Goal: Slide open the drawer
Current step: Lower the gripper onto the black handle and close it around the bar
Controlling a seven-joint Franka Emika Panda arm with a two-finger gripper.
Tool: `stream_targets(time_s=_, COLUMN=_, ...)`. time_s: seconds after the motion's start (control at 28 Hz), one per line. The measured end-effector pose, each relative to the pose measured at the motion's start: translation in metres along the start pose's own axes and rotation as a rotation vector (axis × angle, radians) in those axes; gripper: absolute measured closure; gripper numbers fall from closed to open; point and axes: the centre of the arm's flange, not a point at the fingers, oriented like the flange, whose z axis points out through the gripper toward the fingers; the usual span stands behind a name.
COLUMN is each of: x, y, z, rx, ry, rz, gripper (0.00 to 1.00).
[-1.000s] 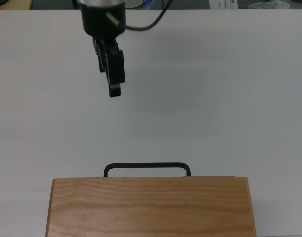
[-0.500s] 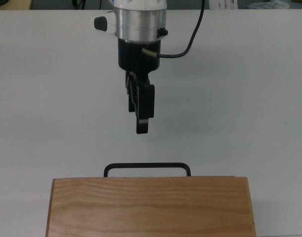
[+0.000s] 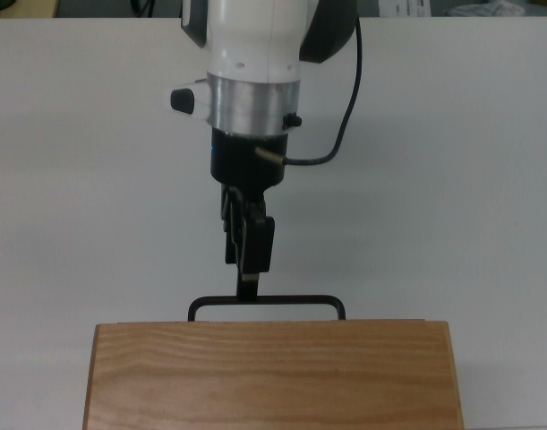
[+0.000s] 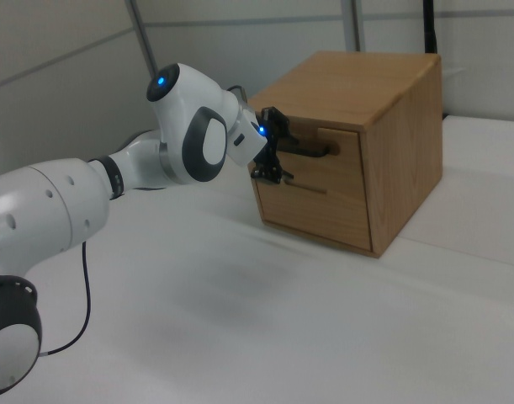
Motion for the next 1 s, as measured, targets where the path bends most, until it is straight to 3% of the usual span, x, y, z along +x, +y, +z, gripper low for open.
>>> stream_targets(time_s=0.18, x=-0.012, y=-0.004, z=0.014, rx=0.015, ry=0.039, rz=-0.014, gripper=0.33)
stream_targets(time_s=0.46, x=-0.025, y=-0.008, z=0.028, rx=0.027, ry=0.054, rz=-0.024, gripper=0.4)
stream_targets(time_s=0.54, x=-0.026, y=-0.01, z=0.029, rx=0.034, ry=0.059, rz=-0.029, gripper=0.52)
stream_targets(time_s=0.93, x=-0.043, y=-0.012, z=0.032, rx=0.041, ry=0.058, rz=-0.047, gripper=0.93)
stream_targets(time_s=1.0, x=-0.045, y=-0.012, z=0.032, rx=0.043, ry=0.06, rz=-0.043, gripper=0.93)
